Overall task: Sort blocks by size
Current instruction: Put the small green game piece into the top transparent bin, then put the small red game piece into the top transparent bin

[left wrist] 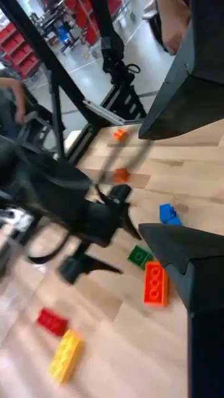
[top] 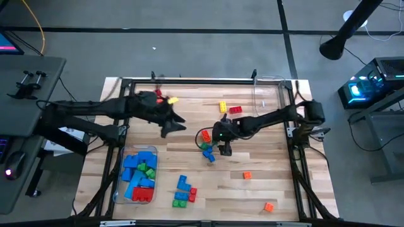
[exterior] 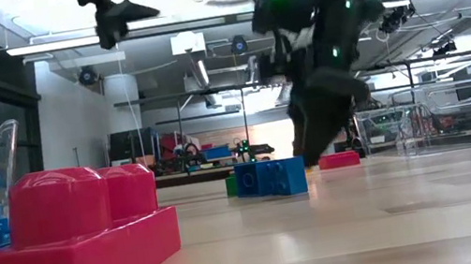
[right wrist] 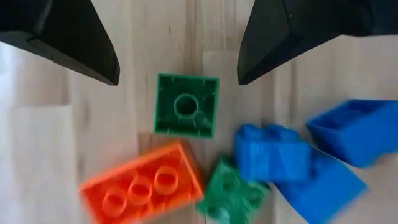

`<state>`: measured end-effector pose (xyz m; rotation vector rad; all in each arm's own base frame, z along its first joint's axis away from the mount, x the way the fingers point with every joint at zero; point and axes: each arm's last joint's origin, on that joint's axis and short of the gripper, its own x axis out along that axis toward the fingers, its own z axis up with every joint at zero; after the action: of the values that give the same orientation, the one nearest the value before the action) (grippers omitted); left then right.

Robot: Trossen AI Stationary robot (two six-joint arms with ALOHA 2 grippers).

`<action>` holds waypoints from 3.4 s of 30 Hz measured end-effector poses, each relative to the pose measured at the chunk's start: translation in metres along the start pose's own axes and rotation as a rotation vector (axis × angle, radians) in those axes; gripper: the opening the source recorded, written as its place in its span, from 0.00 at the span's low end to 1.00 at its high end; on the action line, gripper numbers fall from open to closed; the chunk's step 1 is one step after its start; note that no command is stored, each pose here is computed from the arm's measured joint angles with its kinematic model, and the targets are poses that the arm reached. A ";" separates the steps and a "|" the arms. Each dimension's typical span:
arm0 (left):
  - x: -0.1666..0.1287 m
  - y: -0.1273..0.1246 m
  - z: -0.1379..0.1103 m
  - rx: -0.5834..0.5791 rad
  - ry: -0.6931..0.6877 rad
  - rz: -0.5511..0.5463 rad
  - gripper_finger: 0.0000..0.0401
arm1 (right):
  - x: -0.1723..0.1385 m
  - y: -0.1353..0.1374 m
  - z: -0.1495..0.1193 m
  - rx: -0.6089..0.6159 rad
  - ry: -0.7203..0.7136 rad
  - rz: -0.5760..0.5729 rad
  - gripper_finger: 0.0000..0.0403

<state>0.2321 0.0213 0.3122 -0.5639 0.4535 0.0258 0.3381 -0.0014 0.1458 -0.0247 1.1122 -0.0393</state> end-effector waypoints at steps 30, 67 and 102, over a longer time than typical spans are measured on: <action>-0.057 0.003 0.019 0.116 -0.262 0.088 0.54 | -0.014 -0.014 0.012 0.181 -0.046 -0.068 0.33; -0.051 0.012 0.027 0.069 -0.303 0.106 0.54 | -0.205 -0.143 -0.073 0.686 -0.338 -0.213 0.69; -0.051 0.013 0.027 0.036 -0.323 0.156 0.54 | -0.036 -0.170 -0.030 -0.003 0.358 -0.137 0.34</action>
<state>0.1954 0.0520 0.3471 -0.4772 0.1819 0.2544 0.2919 -0.1699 0.1710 -0.1000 1.4675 -0.1695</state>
